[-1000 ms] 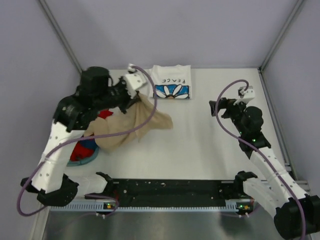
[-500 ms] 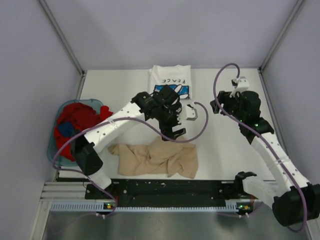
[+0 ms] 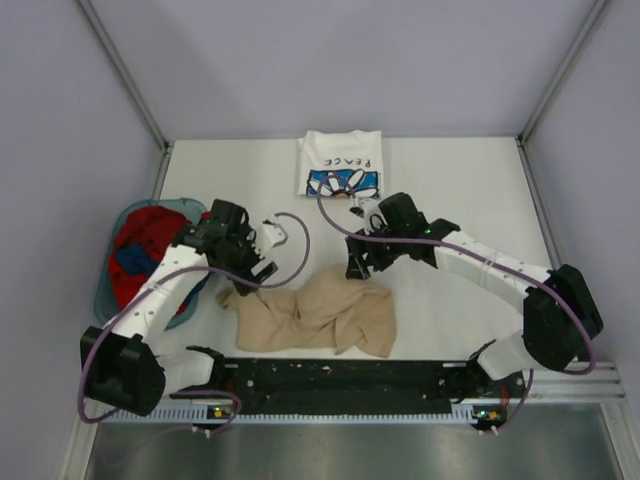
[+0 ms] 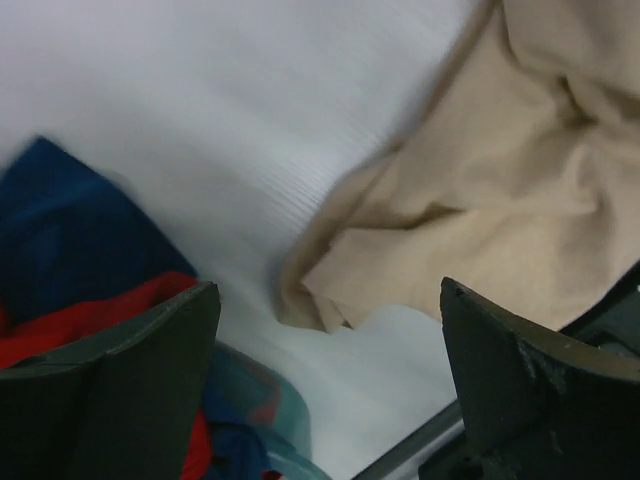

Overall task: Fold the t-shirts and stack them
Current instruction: Flatten out the tshirt

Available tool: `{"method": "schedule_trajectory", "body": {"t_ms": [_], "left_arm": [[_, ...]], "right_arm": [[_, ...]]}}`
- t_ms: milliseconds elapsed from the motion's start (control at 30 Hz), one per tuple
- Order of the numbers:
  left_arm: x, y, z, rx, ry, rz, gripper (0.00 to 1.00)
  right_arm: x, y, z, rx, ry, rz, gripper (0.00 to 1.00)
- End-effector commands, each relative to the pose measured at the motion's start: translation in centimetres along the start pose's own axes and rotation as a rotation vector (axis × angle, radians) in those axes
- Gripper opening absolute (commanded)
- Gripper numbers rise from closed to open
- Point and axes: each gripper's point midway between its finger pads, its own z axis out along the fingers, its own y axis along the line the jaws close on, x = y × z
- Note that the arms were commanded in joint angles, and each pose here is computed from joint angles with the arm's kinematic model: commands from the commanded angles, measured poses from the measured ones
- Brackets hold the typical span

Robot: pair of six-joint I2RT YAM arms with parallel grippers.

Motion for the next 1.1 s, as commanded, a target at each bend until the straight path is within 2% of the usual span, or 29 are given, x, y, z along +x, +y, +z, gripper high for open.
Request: {"method": "schedule_trajectory", "body": {"t_ms": [0,67,233,267,300,333,433,500,567,600,700,733,867,1000,1067], "left_arm": [[5.9,-2.9,2.4,0.069,0.088,0.078,0.95],[7.5,-4.5,3.6,0.12,0.095,0.101,0.99],[9.0,-7.7,5.8,0.251,0.143,0.168,0.99],[9.0,-8.0,6.0,0.257,0.153,0.193,0.99],[9.2,-8.4,6.4,0.273,0.17,0.21,0.99],[9.2,-8.9,6.8,0.283,0.188,0.233,0.99],[9.8,-10.6,7.9,0.321,0.253,0.306,0.99],[10.1,-11.4,8.7,0.339,0.284,0.323,0.96],[10.2,-11.0,9.5,0.319,0.315,0.316,0.85],[10.4,-10.8,9.8,0.306,0.338,0.313,0.74],[9.9,-9.6,10.2,0.257,0.358,0.308,0.25],[9.2,-9.2,10.1,0.237,0.351,0.307,0.0],[5.5,-4.9,7.8,0.041,0.272,0.3,0.0],[0.2,-0.4,0.6,-0.122,0.097,0.234,0.0],[-1.8,0.1,-3.7,-0.162,0.015,0.23,0.0]], "right_arm": [[-1.5,1.6,1.8,-0.057,0.019,-0.114,0.74],[-0.1,2.2,3.0,-0.119,0.087,-0.092,0.74],[2.6,2.5,4.2,-0.19,0.209,-0.046,0.66],[2.9,2.8,4.1,-0.211,0.216,-0.048,0.61],[3.1,3.1,3.8,-0.224,0.217,-0.048,0.51],[3.2,3.2,3.6,-0.233,0.217,-0.049,0.36],[3.1,2.9,2.6,-0.241,0.199,-0.017,0.0],[2.3,2.3,1.5,-0.235,0.16,0.032,0.0],[1.1,1.2,-0.1,-0.205,0.097,0.077,0.0],[0.3,0.7,-1.0,-0.189,0.06,0.094,0.0],[-2.4,-0.2,-4.5,-0.148,-0.078,0.095,0.0],[-3.4,0.0,-5.9,-0.138,-0.131,0.078,0.0],[-6.3,1.1,-10.2,-0.117,-0.281,0.015,0.0],[-8.7,2.8,-15.0,-0.105,-0.426,-0.047,0.0],[-9.7,3.9,-17.5,-0.099,-0.498,-0.098,0.0]]}}
